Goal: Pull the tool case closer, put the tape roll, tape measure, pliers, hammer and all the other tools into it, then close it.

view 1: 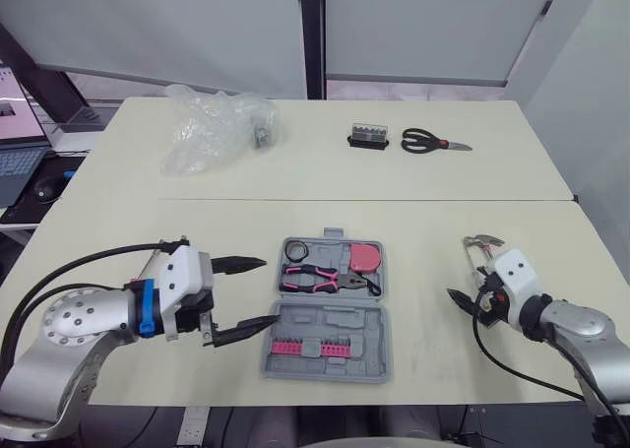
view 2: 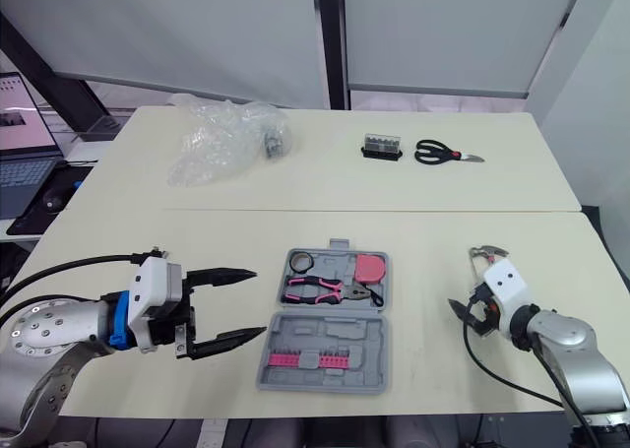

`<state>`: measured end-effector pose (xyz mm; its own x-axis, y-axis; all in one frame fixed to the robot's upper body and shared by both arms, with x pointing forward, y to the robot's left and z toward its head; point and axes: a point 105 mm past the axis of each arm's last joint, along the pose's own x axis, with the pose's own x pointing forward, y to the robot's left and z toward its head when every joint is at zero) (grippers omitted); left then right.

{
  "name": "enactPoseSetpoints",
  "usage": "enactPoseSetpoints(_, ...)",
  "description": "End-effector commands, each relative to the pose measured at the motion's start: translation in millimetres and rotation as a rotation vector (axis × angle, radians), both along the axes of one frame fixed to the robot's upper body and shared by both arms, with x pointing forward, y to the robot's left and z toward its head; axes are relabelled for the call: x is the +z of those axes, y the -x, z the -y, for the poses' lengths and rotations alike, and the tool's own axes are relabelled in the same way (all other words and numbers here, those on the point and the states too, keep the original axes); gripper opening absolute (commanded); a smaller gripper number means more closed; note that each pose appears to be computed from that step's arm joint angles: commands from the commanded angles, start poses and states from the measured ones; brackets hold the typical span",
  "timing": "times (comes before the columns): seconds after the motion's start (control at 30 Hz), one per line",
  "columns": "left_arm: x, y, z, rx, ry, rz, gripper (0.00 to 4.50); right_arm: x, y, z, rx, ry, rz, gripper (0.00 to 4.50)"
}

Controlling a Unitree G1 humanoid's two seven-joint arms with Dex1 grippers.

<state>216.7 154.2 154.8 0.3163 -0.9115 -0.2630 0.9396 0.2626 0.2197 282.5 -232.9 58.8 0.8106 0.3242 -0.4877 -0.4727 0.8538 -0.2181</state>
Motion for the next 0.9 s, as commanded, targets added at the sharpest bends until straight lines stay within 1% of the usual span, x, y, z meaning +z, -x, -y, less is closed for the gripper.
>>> enactPoseSetpoints(0.03,13,9,16,-0.112,0.043,0.034,4.5,5,-7,5,-0.049,0.006,0.043,4.43)
enactPoseSetpoints(0.17,18,11,24,-0.171,0.07,0.057,4.5,-1,-11,8,-0.117,-0.022,0.019,4.43)
enactPoseSetpoints(0.3,19,9,32,-0.212,0.062,0.07,4.5,-6,-17,10,-0.201,-0.087,-0.008,4.43)
enactPoseSetpoints(0.53,23,1,35,-0.209,0.044,0.082,4.5,-18,-22,15,-0.28,-0.077,-0.042,4.43)
enactPoseSetpoints(0.63,24,0,34,-0.202,0.035,0.085,4.5,-24,-23,20,-0.302,-0.054,-0.05,3.91)
enactPoseSetpoints(0.67,24,0,34,-0.2,0.032,0.086,4.5,-25,-23,20,-0.304,-0.054,-0.052,3.51)
enactPoseSetpoints(0.7,24,-1,34,-0.199,0.03,0.087,4.5,-26,-23,20,-0.304,-0.055,-0.053,3.25)
enactPoseSetpoints(0.77,24,-1,34,-0.197,0.024,0.087,4.5,-28,-24,20,-0.309,-0.054,-0.055,2.58)
enactPoseSetpoints(0.9,22,0,33,-0.196,0.012,0.085,4.5,-30,-22,24,-0.33,-0.044,-0.056,1.85)
